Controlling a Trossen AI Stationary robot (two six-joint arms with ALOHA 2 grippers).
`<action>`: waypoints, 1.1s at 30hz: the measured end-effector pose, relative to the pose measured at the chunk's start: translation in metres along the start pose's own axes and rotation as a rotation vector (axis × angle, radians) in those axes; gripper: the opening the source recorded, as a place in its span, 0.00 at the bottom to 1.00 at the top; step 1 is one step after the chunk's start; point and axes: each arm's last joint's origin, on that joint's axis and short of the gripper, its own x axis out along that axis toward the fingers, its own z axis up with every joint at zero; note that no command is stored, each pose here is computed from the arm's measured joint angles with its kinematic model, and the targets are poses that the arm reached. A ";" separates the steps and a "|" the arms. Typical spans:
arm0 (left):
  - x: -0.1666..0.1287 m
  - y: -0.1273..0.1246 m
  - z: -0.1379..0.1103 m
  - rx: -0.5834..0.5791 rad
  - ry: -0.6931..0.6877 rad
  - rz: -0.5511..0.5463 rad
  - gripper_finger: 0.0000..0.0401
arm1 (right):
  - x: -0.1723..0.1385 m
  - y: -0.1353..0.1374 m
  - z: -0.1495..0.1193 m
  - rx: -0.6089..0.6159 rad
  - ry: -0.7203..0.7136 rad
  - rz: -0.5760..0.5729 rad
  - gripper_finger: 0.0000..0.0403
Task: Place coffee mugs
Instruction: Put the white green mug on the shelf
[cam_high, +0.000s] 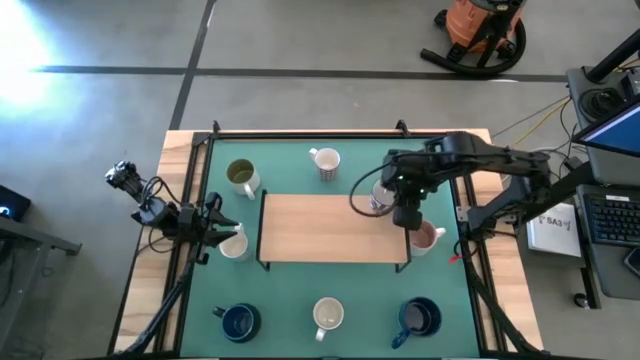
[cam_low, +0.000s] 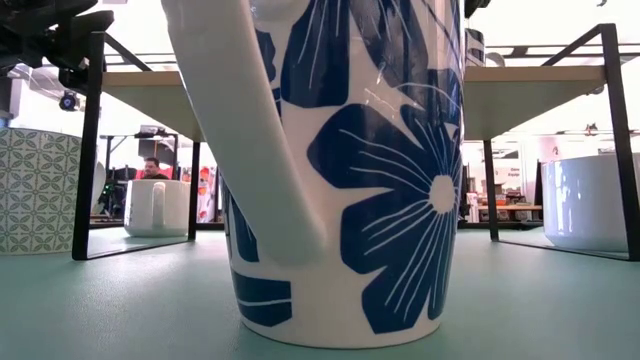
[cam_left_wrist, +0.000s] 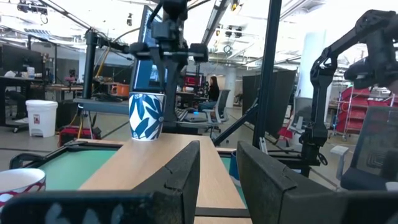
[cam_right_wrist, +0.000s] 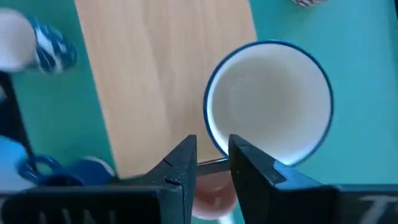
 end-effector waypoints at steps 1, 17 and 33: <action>0.000 0.000 0.000 0.000 0.000 0.000 0.22 | -0.003 0.000 0.000 0.040 -0.013 0.008 0.19; 0.000 0.000 0.000 0.000 0.001 0.000 0.22 | 0.006 0.055 -0.044 0.237 0.136 0.114 0.17; 0.000 0.000 0.000 0.000 0.001 0.000 0.22 | 0.058 0.083 -0.089 0.032 0.344 -0.006 0.17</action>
